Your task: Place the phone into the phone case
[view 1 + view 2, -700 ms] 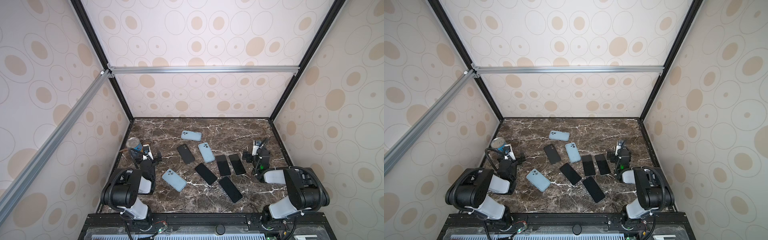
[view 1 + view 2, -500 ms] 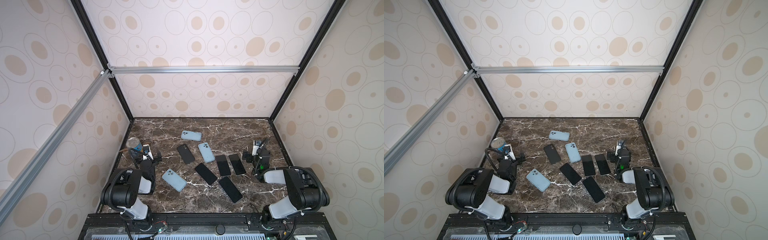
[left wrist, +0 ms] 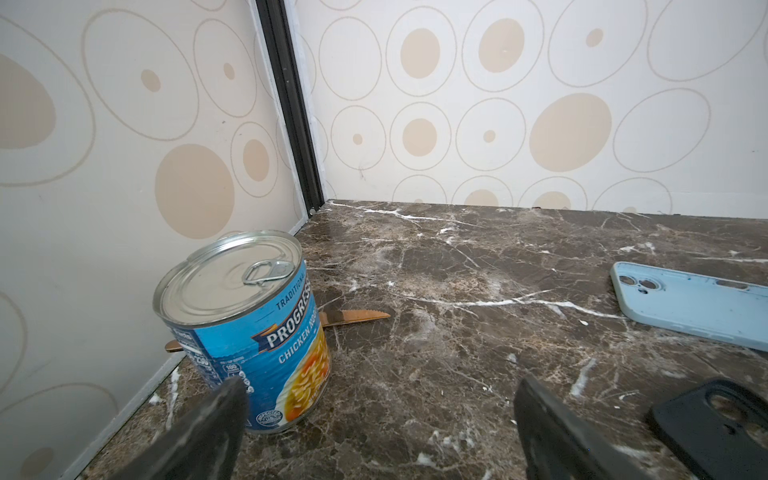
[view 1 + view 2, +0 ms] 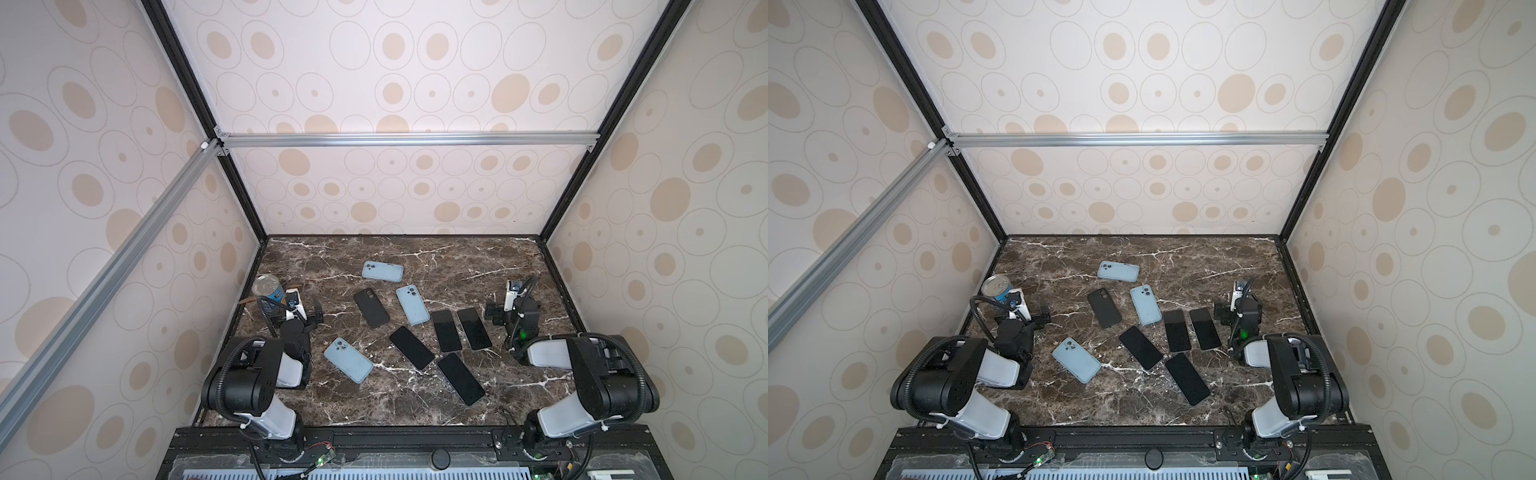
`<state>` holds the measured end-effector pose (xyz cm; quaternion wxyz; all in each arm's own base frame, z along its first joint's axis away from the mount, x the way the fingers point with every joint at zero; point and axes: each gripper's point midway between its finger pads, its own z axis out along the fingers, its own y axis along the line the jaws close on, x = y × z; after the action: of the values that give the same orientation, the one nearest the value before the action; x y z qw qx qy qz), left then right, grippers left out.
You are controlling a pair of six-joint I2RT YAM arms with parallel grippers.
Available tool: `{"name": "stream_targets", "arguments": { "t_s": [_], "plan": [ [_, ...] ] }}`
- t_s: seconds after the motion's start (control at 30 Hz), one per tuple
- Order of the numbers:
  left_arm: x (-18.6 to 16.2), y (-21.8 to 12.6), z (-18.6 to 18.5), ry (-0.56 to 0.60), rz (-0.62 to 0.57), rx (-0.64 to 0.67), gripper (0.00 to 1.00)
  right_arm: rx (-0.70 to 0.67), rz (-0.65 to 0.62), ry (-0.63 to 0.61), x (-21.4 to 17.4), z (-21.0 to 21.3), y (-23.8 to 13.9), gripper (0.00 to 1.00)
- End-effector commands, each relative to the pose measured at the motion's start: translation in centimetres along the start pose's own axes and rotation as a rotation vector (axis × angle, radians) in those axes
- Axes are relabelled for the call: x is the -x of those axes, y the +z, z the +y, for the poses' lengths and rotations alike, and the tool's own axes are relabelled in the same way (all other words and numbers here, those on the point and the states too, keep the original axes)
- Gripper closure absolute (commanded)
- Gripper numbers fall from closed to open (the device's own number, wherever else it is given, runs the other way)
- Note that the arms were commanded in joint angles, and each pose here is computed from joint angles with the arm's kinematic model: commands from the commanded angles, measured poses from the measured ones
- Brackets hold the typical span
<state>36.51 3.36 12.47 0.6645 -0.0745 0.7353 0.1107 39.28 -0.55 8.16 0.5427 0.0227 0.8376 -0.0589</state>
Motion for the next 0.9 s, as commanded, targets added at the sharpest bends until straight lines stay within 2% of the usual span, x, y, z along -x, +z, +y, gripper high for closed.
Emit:
{"name": "stream_targets", "arguments": {
  "t_s": [0.0,0.3,0.4,0.47,0.57,0.67,0.77,0.87],
  "plan": [
    [0.8,0.4,-0.3,0.004,-0.022,-0.006,0.01,-0.009,-0.015,0.009,0.5,-0.2,0.1,0.0],
    [0.8,0.4,-0.2,0.001,-0.024,-0.009,0.0,-0.008,-0.015,0.009,0.5,-0.2,0.1,0.0],
    [1.4,-0.2,0.7,-0.022,-0.049,0.037,0.04,-0.009,-0.015,0.009,0.5,-0.2,0.1,0.0],
    [2.2,-1.0,0.9,-0.027,-0.078,0.033,0.05,-0.009,-0.041,0.008,1.5,-0.2,-0.1,0.0],
    [3.5,-1.7,1.4,-0.031,-0.09,0.054,0.05,0.0,-0.01,-0.003,3.3,-0.3,-1.2,0.0],
    [6.8,-1.7,1.8,-0.073,-0.12,0.073,0.06,0.034,0.006,0.013,6.0,0.0,-2.8,0.01],
    [12.0,-1.6,0.3,-0.118,-0.164,-0.021,0.09,0.136,0.05,0.081,8.5,1.5,-5.0,0.05],
    [16.1,-1.4,-2.6,-0.129,-0.135,-0.187,0.13,0.279,0.122,0.141,9.9,4.3,-7.8,0.09]
  ]
}}
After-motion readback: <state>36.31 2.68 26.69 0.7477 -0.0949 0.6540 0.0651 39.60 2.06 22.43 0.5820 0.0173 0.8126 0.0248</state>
